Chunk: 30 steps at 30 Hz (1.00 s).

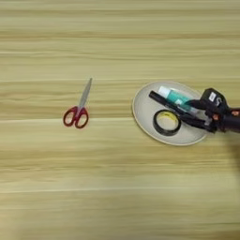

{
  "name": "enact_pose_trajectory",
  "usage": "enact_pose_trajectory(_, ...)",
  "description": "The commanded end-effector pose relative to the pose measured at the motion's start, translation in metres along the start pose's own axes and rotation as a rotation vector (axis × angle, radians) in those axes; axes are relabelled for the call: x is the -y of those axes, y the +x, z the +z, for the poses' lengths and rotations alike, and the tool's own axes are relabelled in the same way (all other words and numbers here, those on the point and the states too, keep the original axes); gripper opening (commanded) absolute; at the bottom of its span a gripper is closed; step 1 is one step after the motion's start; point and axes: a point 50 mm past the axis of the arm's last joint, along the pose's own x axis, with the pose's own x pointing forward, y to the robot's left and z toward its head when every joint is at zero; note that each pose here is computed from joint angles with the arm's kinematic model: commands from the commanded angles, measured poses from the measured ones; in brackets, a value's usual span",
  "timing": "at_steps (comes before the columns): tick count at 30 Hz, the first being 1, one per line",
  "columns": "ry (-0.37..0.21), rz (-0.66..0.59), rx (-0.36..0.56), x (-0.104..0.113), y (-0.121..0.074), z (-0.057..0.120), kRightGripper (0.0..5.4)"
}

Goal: Move the objects on the table

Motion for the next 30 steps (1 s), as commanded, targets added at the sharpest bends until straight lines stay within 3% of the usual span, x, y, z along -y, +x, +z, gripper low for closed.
enact_pose_trajectory(1, -0.091, -0.136, 0.232, 0.027, -0.010, 0.055, 3.05)
enact_pose_trajectory(11, -0.101, -0.157, 0.591, 0.018, -0.015, 0.095, 3.89)
enact_pose_trajectory(13, -0.132, -0.178, 0.663, 0.014, -0.012, 0.101, 4.10)
enact_pose_trajectory(17, -0.137, -0.183, 0.698, 0.010, -0.002, 0.104, 4.54)
enact_pose_trajectory(20, -0.088, -0.182, 0.769, 0.011, 0.002, 0.109, 4.96)
enact_pose_trajectory(23, -0.046, -0.165, 0.778, 0.014, 0.007, 0.112, 5.32)
enact_pose_trajectory(30, -0.027, -0.092, 0.788, 0.004, 0.015, 0.117, 5.37)
